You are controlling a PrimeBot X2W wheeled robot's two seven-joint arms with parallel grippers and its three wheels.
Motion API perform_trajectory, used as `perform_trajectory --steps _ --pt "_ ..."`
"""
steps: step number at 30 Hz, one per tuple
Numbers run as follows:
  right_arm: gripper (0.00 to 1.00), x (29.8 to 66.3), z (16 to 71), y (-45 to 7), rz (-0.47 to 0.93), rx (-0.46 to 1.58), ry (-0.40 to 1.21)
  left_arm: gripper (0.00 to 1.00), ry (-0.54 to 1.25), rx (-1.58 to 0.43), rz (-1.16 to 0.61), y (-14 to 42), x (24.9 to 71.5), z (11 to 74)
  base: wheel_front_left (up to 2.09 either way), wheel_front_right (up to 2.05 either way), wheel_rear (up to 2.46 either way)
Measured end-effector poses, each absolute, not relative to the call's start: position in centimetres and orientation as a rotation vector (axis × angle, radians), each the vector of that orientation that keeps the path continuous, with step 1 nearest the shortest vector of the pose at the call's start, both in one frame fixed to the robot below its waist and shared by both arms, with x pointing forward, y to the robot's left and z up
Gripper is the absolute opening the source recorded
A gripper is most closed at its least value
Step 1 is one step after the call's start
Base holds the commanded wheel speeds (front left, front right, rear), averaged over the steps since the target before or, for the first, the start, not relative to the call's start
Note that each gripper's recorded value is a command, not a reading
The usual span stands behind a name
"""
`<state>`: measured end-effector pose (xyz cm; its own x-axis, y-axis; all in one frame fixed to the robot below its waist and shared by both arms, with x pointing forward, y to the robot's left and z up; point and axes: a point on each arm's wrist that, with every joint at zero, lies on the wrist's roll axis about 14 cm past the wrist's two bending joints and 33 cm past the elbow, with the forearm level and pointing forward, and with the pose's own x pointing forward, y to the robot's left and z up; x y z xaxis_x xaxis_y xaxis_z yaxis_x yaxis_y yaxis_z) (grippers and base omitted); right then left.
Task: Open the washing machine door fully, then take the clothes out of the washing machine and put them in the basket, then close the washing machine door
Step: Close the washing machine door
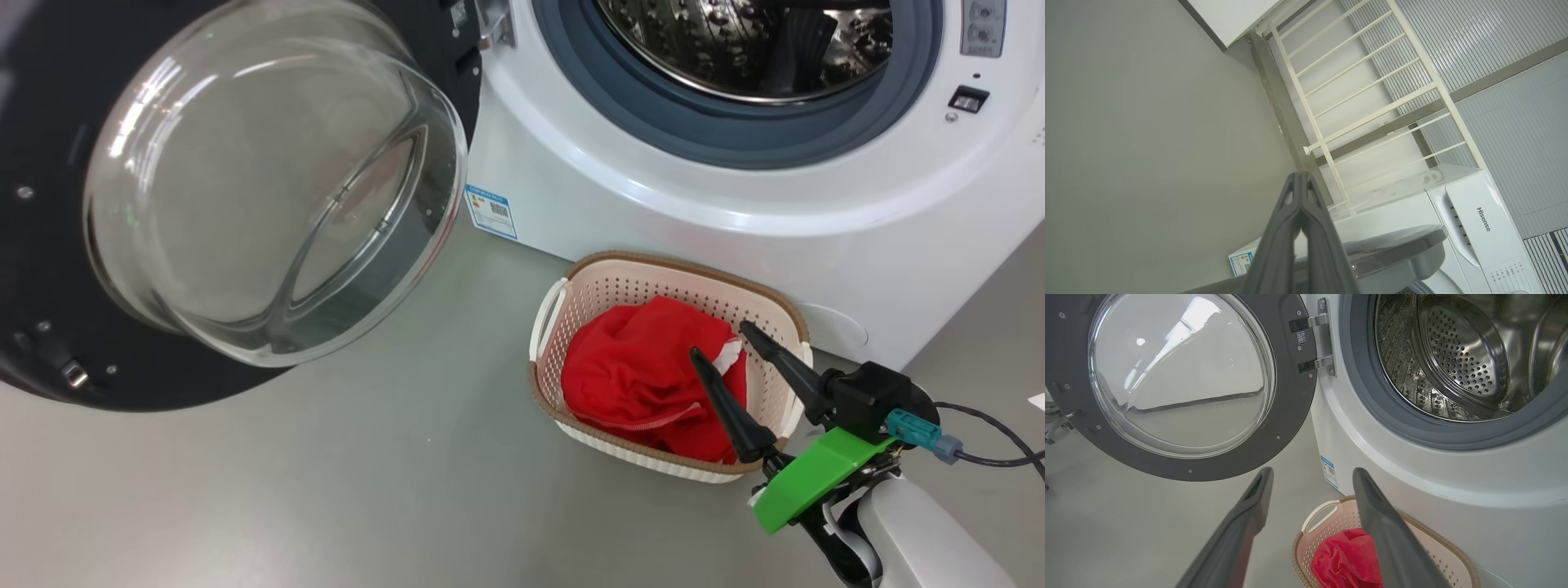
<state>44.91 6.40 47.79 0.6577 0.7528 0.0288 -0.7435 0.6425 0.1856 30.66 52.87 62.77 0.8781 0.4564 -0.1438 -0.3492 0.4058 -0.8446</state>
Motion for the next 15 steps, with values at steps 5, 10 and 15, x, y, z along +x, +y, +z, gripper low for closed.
perform_trajectory --steps 5,10,15 --pt "1.00 45.3 46.9 6.0 0.848 0.181 0.071 0.00 -0.033 -1.120 0.447 51.7 32.0 61.7 0.00 0.00 0.00" --pt "1.00 45.8 46.8 6.1 0.850 0.180 0.068 0.00 0.056 -1.131 0.396 50.4 33.0 60.9 0.00 0.00 0.00" --pt "1.00 46.1 46.5 6.2 0.854 0.181 0.072 0.00 0.128 -1.139 0.329 49.0 33.8 60.5 0.00 0.00 0.00"
